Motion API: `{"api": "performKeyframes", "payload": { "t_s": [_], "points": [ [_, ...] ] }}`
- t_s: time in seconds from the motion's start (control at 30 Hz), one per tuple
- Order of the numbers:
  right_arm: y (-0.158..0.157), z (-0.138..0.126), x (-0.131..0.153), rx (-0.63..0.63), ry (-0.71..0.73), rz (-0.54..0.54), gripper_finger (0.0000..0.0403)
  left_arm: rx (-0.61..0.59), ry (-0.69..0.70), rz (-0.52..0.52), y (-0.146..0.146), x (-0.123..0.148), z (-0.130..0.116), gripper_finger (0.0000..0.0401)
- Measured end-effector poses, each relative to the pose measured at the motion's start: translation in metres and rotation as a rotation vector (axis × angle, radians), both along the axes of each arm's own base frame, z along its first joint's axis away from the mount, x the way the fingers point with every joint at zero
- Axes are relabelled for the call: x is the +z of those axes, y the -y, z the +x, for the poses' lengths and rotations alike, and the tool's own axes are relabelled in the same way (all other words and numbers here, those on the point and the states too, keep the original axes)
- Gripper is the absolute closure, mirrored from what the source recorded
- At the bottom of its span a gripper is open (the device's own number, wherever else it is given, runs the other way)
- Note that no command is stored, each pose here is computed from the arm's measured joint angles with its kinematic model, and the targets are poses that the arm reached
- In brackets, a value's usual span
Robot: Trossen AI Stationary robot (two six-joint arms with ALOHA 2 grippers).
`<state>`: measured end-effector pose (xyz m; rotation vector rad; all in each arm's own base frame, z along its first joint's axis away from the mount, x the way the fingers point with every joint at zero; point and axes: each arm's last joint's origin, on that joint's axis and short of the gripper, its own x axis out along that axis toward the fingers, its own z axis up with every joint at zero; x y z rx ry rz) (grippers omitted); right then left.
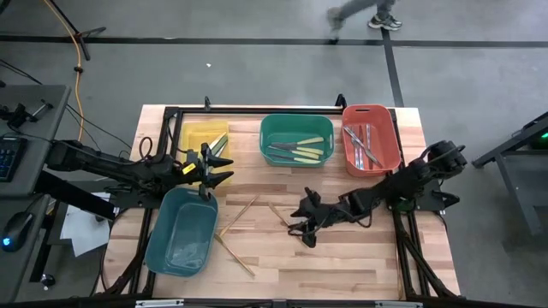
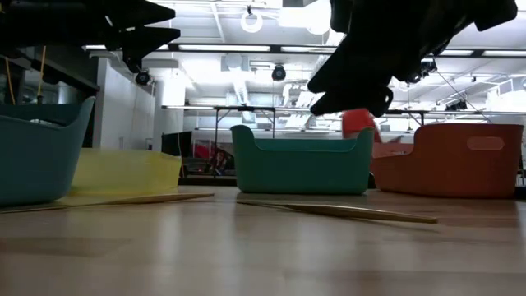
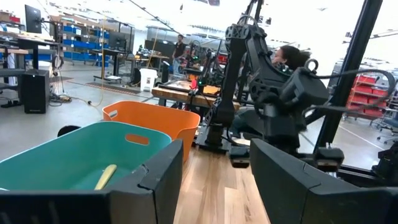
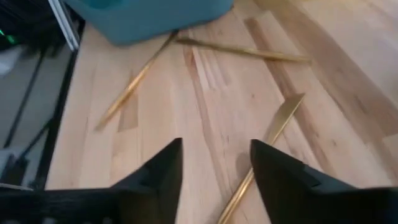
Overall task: Sort silverware by color (type)
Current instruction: Put the gold knife into the blue bin
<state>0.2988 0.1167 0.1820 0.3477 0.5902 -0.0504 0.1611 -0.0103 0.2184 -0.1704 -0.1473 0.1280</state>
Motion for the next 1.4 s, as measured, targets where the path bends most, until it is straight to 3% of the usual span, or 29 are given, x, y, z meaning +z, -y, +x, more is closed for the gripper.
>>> {"api": "performKeyframes", "payload": {
  "t_s": [0.17,0.4,0.53,0.77,1.2,1.4],
  "points": [
    [-0.011,0.015,-0.009,0.032,-0.117,-0.054,0.0194,0.000,-0.001,0.000,0.000,0.000,0.000,0.0224],
    [-0.021,0.039,-0.030,0.033,-0.365,-0.156,0.0194,0.000,-0.005,0.000,0.000,0.000,0.000,0.0224],
    [-0.025,0.047,-0.039,-0.013,-0.442,-0.144,0.0201,0.000,-0.023,0.002,0.000,-0.002,0.000,0.0224],
    [-0.025,0.046,-0.047,-0.100,-0.480,-0.076,0.0233,-0.003,-0.040,-0.017,0.000,-0.004,0.000,0.0224],
    [-0.021,0.047,-0.048,-0.124,-0.484,-0.074,0.0328,-0.003,-0.080,-0.018,0.000,-0.008,0.001,0.0224],
    [-0.023,0.046,-0.048,-0.102,-0.489,-0.073,0.0351,-0.002,-0.089,-0.017,0.000,-0.009,0.001,0.0224]
  ]
}}
